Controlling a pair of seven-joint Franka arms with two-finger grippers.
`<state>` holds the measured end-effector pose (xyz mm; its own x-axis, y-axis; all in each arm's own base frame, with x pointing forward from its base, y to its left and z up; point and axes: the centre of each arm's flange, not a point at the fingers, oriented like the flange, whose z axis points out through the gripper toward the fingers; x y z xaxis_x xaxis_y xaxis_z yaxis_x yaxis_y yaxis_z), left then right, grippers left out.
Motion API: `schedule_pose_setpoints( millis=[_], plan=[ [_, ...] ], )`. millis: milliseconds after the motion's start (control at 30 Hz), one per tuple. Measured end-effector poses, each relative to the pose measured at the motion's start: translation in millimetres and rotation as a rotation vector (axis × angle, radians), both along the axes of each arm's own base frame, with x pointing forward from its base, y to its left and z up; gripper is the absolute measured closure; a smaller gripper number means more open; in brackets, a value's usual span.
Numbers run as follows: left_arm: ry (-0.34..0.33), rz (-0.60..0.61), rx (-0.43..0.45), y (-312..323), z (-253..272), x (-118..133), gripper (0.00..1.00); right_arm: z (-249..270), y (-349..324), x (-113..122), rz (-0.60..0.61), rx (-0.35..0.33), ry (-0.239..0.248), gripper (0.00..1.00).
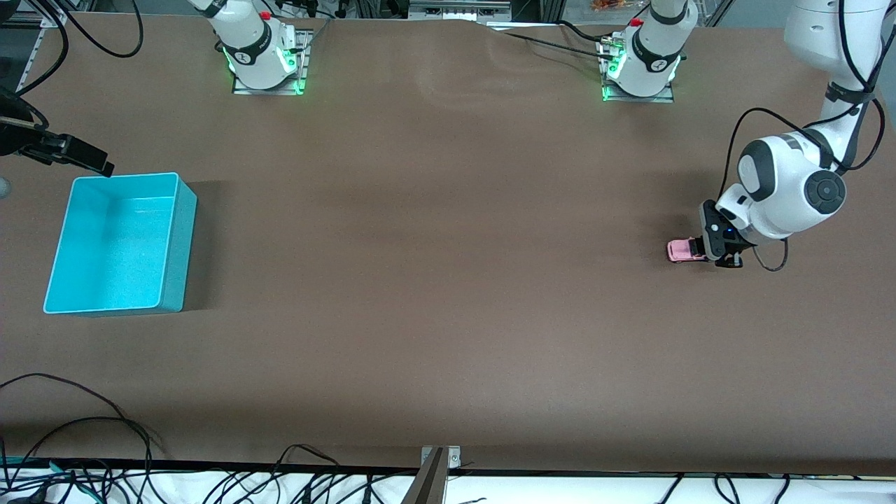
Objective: Wind and store pink jeep toy
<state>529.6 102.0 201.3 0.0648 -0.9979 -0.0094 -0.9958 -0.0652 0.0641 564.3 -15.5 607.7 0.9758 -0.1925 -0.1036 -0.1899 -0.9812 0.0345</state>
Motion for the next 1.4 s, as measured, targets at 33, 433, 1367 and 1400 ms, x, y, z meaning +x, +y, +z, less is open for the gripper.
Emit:
schedule_pose_setpoints(
  millis=[33, 433, 1367, 1400],
  plan=[
    [0.0, -0.002, 0.002, 3.8, 0.0, -0.4, 0.51, 0.0, 0.0, 0.0, 0.0, 0.0, 0.0, 0.0],
    [-0.006, -0.032, 0.021, 44.2, 0.3, -6.5, 0.51, 0.0, -0.1, 0.0, 0.0, 0.0, 0.0, 0.0],
    [0.008, -0.068, 0.088, 103.2, 0.3, -21.6, 0.51, 0.0, -2.5, -0.1, -0.004, 0.0, 0.0, 0.0],
    [0.008, -0.068, 0.088, 103.2, 0.4, -21.6, 0.51, 0.0, -2.6, -0.1, -0.004, 0.0, 0.0, 0.0]
  ],
)
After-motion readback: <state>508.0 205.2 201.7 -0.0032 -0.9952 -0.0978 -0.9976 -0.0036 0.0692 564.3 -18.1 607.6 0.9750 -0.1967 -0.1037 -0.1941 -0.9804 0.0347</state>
